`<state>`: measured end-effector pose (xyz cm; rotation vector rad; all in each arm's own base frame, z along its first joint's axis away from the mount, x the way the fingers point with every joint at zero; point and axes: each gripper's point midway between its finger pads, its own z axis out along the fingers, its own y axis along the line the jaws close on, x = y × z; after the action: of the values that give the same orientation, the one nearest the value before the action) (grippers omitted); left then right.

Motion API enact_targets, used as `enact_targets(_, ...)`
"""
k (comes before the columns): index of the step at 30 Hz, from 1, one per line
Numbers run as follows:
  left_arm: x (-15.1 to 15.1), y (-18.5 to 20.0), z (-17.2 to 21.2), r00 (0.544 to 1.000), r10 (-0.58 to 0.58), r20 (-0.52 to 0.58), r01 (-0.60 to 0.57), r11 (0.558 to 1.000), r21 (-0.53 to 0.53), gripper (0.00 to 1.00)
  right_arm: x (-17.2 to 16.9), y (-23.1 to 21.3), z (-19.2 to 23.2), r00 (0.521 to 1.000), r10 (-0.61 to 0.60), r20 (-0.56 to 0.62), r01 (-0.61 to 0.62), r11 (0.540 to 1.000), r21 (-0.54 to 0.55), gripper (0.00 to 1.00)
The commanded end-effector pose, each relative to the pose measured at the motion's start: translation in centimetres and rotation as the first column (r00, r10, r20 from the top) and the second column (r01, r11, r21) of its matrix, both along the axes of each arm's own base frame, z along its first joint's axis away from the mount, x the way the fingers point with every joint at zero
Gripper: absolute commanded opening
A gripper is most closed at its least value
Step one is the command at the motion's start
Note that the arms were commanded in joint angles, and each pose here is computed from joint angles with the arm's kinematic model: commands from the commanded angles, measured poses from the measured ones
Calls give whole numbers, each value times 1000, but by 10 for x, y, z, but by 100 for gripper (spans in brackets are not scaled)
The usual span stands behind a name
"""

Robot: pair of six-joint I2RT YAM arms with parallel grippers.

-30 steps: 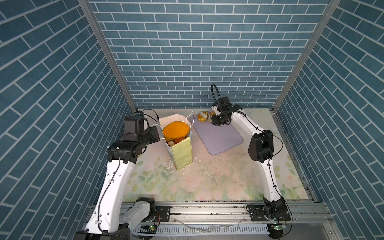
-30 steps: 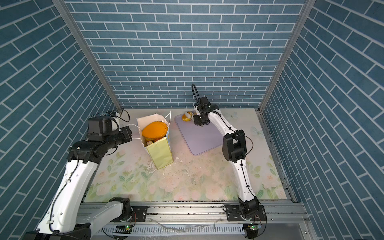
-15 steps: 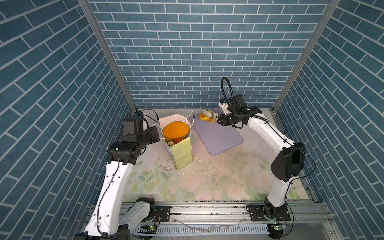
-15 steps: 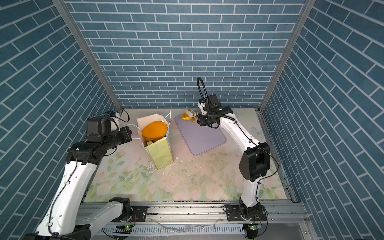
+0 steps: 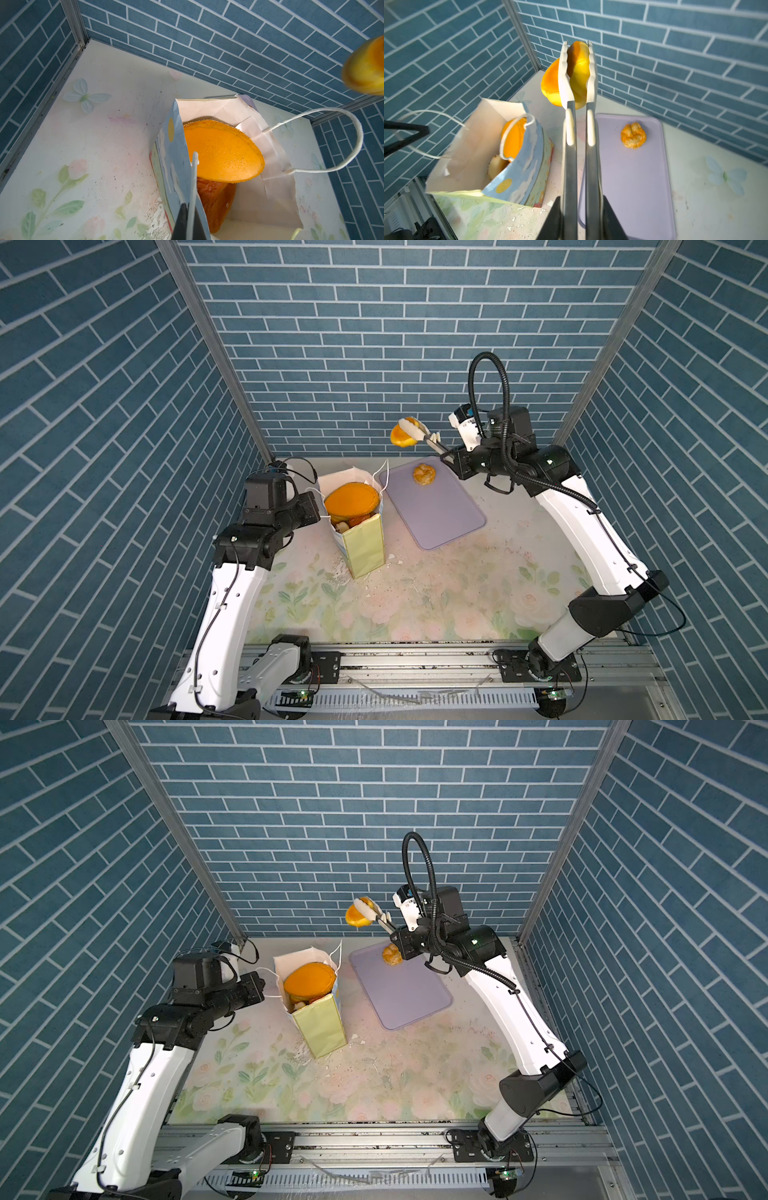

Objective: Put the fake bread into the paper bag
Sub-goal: 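Carry the bun half into the paper bag and release it with the right gripper, then withdraw the open tongs toward the twisted roll on the tray with the right gripper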

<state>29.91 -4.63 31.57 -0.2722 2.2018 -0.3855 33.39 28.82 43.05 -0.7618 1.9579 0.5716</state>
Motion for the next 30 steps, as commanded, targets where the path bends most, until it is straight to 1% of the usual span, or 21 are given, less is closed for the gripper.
enact_targets(1, 0, -3, 2, 1000, -10, 12, 10, 1000, -13, 0, -24, 23, 17, 988, 122, 92, -115, 991, -73, 9)
enact_targets(5, 0, -3, 2, 1000, -9, 9, 9, 1000, -13, 0, -50, 55, 11, 959, 257, 122, -239, 961, -139, 10)
enact_targets(8, -1, -3, 1, 1000, -10, 5, 10, 1000, -13, 0, -65, 72, -6, 939, 328, 103, -305, 934, -187, 11)
enact_targets(13, -1, -3, 2, 1000, -10, 9, 10, 1000, -13, 0, -76, 91, -41, 924, 381, 24, -362, 894, -265, 12)
enact_targets(15, -1, -4, 1, 1000, -13, 7, 13, 1000, -17, 0, -76, 95, -52, 922, 386, 2, -369, 884, -287, 16)
enact_targets(16, -1, -4, 2, 1000, -13, 9, 13, 1000, -17, 0, -77, 98, -55, 921, 389, -2, -373, 880, -294, 20)
enact_targets(18, -1, -4, 2, 1000, -14, 8, 14, 1000, -16, 0, -76, 101, -55, 921, 390, -1, -373, 881, -290, 24)
enact_targets(21, -1, -4, 3, 1000, -13, 12, 13, 1000, -15, 0, -73, 104, -51, 925, 379, 18, -359, 889, -285, 39)
enact_targets(22, -1, -3, 3, 1000, -13, 11, 13, 1000, -15, 0, -71, 104, -48, 928, 372, 26, -350, 893, -283, 41)
enact_targets(25, -2, -3, 2, 1000, -12, 10, 12, 1000, -14, 0, -63, 99, -39, 940, 334, 63, -302, 907, -292, 45)
enact_targets(30, -3, -2, 2, 1000, -10, 9, 10, 1000, -11, 0, -53, 94, -24, 952, 282, 117, -240, 929, -283, 45)
